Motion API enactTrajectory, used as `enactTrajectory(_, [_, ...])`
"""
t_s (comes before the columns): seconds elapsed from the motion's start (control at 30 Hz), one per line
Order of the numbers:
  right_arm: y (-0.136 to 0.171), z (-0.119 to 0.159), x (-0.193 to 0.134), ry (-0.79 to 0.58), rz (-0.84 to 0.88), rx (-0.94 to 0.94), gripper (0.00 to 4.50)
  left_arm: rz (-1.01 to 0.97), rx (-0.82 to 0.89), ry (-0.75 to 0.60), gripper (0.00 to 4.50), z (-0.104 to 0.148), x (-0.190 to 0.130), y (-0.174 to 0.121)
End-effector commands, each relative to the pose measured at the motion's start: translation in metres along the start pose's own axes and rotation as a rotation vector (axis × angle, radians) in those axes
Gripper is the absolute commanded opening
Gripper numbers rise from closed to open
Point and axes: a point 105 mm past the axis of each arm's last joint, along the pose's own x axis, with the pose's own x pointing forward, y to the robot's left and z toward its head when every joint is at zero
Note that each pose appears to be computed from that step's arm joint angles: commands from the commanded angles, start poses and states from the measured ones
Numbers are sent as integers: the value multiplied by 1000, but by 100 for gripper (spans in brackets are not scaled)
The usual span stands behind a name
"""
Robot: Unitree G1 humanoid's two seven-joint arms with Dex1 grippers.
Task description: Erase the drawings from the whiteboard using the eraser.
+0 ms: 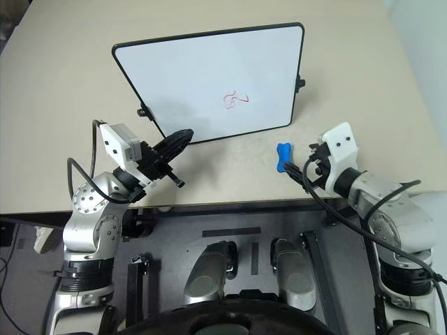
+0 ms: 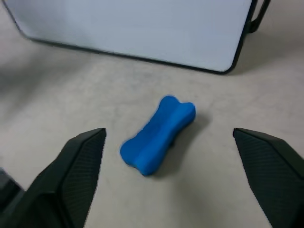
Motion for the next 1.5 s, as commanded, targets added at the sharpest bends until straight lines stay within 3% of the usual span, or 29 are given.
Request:
enactTrajectory(0.03, [-4,3,6,57,-96,-23,448,-4,35,-35,0,10,2,4])
enactTrajectory(0.5, [0,-13,32,171,-175,-13,448,-34,16,-55,0,6,15,-5])
enactTrajectory(0.6, [-1,-15,32,175,-177,-15,387,-33,14,-56,0,5,15,-6])
enactTrajectory(0.9, [3,-19,35,176,-152,2,72,-21,7,-54,0,3,14,-7])
enactTrajectory(1.0, [4,-17,35,168,-150,4,2,-21,7,-53,0,2,14,-7])
enactTrajectory(1.1, [4,-8,32,123,-138,-29,2,-21,7,-53,0,2,15,-7])
enactTrajectory(1.23, [5,33,17,-77,-106,-180,2,-15,8,-51,0,1,15,-4])
enactTrajectory(1.33, [0,57,11,-186,-137,-393,2,1,13,-39,0,-2,13,4])
enactTrajectory(1.5, [7,82,31,-343,-132,-497,2,1,18,-44,0,-2,16,6])
